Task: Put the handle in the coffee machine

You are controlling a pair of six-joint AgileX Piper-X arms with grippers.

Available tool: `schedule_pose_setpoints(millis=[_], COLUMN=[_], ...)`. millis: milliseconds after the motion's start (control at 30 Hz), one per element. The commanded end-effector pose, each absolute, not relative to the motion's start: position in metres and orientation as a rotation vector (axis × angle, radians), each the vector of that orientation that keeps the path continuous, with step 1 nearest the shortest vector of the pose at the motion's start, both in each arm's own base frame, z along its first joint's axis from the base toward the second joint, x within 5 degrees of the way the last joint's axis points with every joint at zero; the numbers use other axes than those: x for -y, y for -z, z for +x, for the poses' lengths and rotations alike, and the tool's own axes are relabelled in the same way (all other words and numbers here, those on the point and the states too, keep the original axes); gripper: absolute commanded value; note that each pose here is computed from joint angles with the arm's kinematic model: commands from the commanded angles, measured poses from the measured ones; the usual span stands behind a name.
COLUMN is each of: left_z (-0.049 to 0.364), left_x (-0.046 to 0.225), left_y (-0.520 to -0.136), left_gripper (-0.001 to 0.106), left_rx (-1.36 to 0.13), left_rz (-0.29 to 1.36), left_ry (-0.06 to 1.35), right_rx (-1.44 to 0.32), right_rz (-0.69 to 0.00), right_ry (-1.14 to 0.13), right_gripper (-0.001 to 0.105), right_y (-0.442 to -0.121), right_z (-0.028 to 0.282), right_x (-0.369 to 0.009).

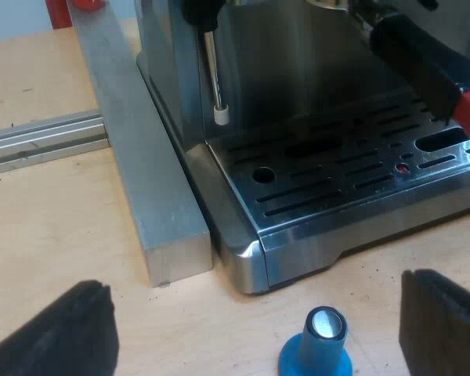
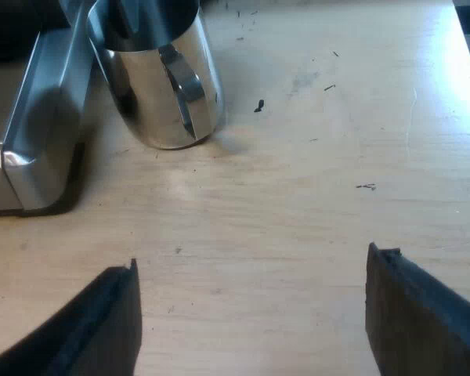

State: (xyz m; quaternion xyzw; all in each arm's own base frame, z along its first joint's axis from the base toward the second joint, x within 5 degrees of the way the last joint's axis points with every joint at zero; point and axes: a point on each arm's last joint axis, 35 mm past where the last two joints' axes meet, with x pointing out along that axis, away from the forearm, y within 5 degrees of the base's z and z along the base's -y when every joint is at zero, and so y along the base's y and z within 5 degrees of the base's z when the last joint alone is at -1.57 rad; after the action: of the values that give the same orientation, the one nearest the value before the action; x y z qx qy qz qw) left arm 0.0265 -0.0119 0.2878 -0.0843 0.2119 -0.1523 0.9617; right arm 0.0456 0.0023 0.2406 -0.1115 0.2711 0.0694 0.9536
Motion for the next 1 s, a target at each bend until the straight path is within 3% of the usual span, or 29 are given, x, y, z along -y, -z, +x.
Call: schedule_pose_setpoints(millis=[33,1000], left_z=[0.0288,0.0284], left_x=[0.0119,0.0128], left_y=[-0.2907,-0.2908], left_gripper=[0.075,0.075], left_rx=[-0.421,-0.423], left_rz=[-0.17,-0.163], left_ry=[0.316,0.346], right_rx=[-0.542,-0.542], right_rz=[-0.229,-0.229], right_ry=[-0.146,-0.146], right_gripper=[0.063,0.063], right_y=[-0.243,-0.243], right_z=[0.0464,0.0464], right_x=[-0.0024,-0.0024])
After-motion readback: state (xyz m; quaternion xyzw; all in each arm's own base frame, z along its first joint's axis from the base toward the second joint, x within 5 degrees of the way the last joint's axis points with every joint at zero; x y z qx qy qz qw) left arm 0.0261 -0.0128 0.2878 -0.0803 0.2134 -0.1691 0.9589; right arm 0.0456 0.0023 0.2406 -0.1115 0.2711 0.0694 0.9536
